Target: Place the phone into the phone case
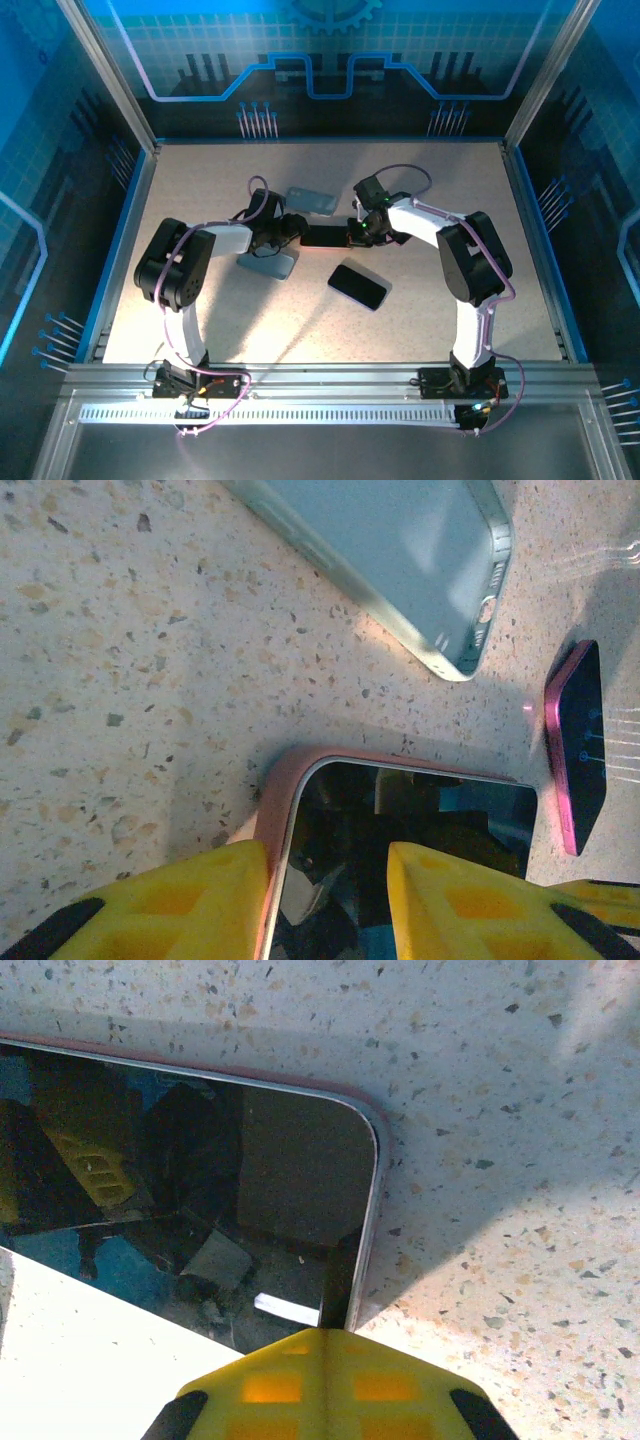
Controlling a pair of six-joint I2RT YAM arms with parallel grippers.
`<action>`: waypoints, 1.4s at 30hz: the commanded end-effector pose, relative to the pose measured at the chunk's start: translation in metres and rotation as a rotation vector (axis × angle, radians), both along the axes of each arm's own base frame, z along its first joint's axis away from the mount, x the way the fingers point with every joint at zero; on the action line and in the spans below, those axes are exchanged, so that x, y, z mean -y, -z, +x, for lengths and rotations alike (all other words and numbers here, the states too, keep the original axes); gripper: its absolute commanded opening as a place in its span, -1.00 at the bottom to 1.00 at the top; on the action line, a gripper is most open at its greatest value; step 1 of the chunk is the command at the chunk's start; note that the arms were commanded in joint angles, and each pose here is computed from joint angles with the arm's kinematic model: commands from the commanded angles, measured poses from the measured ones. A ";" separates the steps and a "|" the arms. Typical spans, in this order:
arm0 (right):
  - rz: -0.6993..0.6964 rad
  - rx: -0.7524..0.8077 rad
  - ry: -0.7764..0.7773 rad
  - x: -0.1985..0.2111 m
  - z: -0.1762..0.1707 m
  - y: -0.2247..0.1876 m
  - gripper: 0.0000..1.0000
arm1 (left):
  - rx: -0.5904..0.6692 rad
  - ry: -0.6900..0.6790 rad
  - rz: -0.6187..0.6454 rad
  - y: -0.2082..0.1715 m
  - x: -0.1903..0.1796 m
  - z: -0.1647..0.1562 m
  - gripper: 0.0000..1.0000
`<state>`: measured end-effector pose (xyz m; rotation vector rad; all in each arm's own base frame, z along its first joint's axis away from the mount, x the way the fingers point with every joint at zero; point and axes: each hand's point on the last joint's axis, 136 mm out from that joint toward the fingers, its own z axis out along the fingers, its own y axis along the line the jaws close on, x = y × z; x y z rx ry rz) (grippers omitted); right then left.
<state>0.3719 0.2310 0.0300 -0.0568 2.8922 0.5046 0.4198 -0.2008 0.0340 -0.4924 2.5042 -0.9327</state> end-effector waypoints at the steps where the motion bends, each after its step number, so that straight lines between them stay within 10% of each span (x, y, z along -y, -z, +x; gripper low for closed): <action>1: -0.086 -0.118 -0.049 -0.005 -0.032 0.056 -1.00 | -0.021 0.045 0.014 0.008 0.011 -0.005 -0.24; 25: -0.126 -0.258 -0.090 -0.015 -0.067 0.103 -1.00 | -0.072 0.024 0.046 0.011 0.013 -0.011 -0.24; 42: 0.084 -0.017 -0.041 -0.012 -0.008 -0.041 -1.00 | -0.067 -0.023 0.094 -0.005 0.006 -0.001 -0.24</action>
